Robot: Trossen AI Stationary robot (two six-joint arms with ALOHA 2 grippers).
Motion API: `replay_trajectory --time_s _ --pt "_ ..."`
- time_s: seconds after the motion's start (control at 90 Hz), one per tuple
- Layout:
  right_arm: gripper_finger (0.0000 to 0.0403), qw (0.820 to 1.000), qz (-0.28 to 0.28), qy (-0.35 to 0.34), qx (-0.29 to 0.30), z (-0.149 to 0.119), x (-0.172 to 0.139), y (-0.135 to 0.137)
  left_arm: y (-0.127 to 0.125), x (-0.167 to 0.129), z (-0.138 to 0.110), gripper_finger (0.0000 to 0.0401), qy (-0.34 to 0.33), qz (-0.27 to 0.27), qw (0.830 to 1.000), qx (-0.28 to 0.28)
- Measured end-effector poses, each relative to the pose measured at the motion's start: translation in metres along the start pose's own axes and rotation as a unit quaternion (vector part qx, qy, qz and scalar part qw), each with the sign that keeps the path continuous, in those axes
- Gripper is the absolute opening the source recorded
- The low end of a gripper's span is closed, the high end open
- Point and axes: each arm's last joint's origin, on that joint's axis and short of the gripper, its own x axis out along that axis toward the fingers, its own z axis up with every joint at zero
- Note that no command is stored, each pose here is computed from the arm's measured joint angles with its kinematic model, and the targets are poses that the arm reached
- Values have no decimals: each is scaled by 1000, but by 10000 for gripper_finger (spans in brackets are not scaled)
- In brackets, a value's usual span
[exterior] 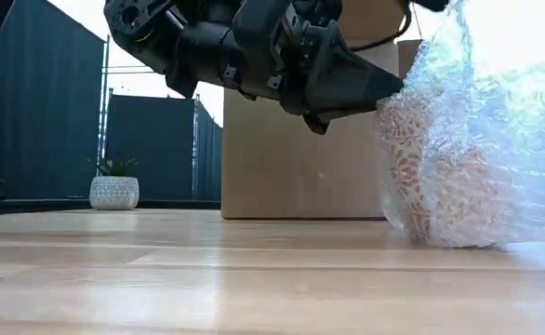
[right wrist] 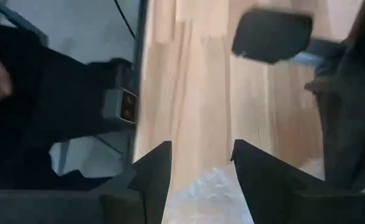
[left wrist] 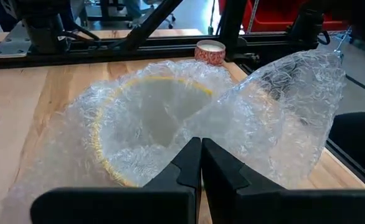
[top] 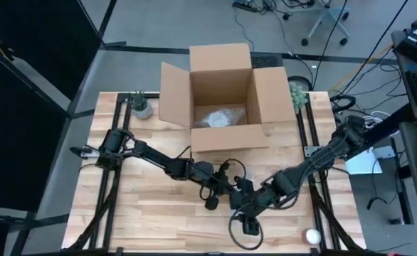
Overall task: Wrap mug
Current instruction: Wrap the orange mug with the bubble wrap
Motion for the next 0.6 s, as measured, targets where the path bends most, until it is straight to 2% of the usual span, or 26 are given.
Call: replay_trajectory --time_s 0.144,0.356,0.6 --pt "160 998 -37 43 8 -7 13 -9 0 0 0 2 0 0 1000 0" --pt "160 985 -146 88 24 -21 9 -21 0 0 -2 2 4 1 1000 -3" --pt "160 980 -175 95 17 -26 8 -26 1 1 -7 2 19 6 1000 -4"
